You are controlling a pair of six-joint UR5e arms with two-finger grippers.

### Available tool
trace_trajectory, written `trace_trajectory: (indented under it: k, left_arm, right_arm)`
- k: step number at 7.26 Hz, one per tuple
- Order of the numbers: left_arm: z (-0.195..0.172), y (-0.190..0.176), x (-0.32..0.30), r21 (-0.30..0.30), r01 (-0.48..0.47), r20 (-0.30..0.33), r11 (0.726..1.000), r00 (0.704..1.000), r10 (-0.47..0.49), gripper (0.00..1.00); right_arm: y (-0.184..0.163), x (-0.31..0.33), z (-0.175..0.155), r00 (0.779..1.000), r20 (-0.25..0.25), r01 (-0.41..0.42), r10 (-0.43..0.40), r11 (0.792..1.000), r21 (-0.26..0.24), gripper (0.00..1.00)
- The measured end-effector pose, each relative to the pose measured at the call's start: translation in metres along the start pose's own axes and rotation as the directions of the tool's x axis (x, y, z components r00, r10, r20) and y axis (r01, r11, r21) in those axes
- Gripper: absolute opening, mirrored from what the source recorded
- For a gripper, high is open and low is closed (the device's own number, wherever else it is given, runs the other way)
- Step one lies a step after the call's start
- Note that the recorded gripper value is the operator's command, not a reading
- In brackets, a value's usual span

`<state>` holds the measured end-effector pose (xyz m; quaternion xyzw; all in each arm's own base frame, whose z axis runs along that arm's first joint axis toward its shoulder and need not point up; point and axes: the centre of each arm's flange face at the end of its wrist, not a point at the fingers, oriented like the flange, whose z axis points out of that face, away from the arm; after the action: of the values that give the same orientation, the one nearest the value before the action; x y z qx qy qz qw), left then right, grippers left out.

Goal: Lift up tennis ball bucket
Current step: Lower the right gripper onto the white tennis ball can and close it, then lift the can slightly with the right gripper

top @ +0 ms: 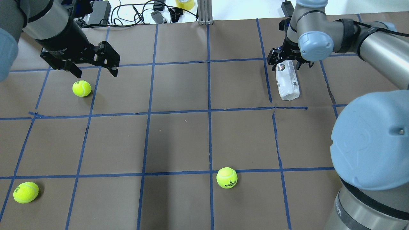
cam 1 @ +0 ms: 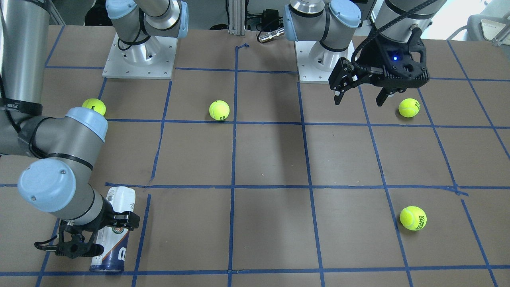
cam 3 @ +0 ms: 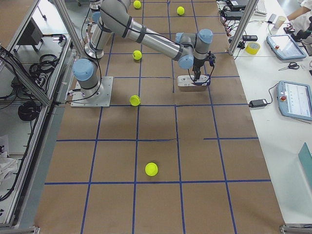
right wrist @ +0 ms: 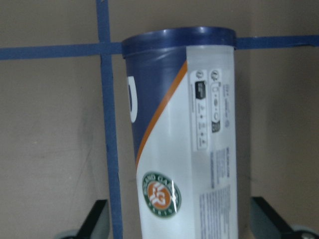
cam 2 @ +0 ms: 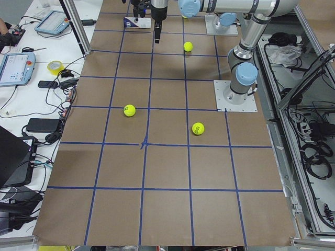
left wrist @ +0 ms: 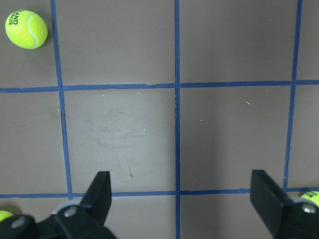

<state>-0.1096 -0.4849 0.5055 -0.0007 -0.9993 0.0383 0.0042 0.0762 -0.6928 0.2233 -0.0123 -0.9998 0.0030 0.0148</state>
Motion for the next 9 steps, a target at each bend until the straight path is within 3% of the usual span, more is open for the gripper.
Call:
trace_trajectory:
  k: [3, 6, 8, 9]
  left_arm:
    - [0.000, 0.001, 0.000, -0.007, 0.000, 0.003, 1.000, 1.000, 0.000, 1.00]
    - [0.001, 0.002, 0.000, -0.012, 0.000, 0.003, 1.000, 1.000, 0.000, 1.00]
    - [0.000, 0.004, -0.001, -0.018, 0.001, 0.004, 1.000, 1.000, -0.001, 1.00]
    - [0.000, 0.004, -0.001, -0.019, 0.002, 0.005, 1.000, 1.000, -0.001, 1.00]
  right_arm:
    - [-0.003, 0.000, 0.035, 1.000, -0.004, 0.007, -0.007, 1.000, -0.028, 1.00]
    - [-0.004, 0.002, 0.043, 1.000, -0.007, 0.006, -0.006, 0.999, -0.034, 0.98]
    - [-0.004, 0.001, 0.043, 1.000, -0.003, 0.004, -0.004, 0.999, -0.031, 0.79]
    - [-0.005, 0.001, 0.043, 1.000, 0.000, 0.001, -0.001, 1.000, -0.031, 0.76]
